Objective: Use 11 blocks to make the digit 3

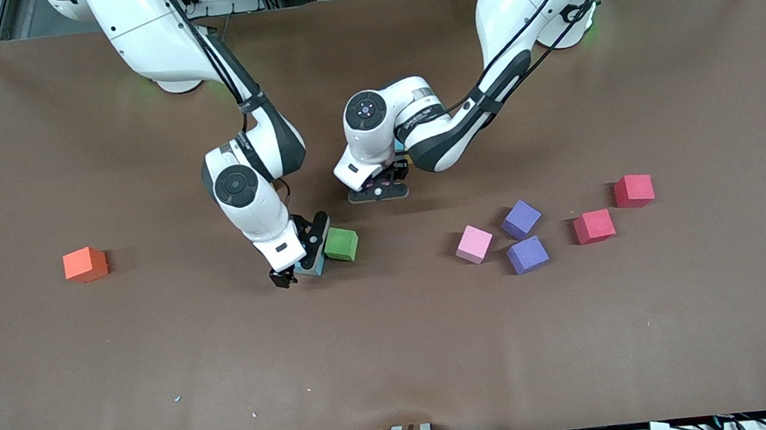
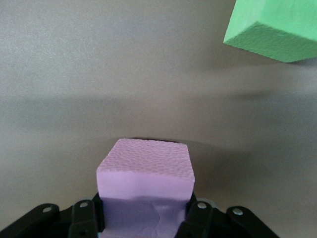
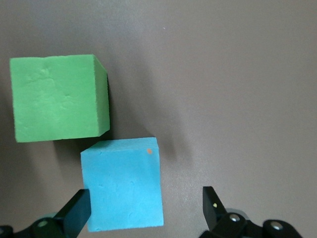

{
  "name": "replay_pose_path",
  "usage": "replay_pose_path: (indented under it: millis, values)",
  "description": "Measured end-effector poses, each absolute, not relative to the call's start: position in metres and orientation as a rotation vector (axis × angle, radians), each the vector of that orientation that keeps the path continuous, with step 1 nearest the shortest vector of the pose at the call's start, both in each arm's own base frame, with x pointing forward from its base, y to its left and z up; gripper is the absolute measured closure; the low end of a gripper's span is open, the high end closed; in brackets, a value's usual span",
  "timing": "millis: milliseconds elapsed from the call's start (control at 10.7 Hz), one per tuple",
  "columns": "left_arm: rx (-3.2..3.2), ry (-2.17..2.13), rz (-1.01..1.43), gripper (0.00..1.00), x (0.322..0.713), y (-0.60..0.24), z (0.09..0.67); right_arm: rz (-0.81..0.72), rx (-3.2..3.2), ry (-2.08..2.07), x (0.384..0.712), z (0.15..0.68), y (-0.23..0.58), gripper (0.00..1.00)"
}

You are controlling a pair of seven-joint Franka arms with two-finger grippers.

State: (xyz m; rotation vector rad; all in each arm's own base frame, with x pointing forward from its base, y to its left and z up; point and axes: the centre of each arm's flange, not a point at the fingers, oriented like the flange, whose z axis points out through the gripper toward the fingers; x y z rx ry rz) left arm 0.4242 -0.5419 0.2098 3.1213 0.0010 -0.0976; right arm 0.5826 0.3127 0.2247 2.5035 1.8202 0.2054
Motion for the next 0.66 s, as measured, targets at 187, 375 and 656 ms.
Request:
replay_pose_path:
  millis: [187,375,656]
  values:
    - [3.113,-0.009,-0.091,0.44,0.421,-0.546,0.211,0.204,2.495,1.832,0.582,0.224,0.313,0.0]
    - [3.114,-0.025,-0.1,0.44,0.414,-0.551,0.207,0.182,2.504,1.837,0.582,0.225,0.314,0.0]
    - [3.114,-0.046,-0.118,0.44,0.4,-0.56,0.199,0.122,2.585,1.848,0.581,0.227,0.314,0.0]
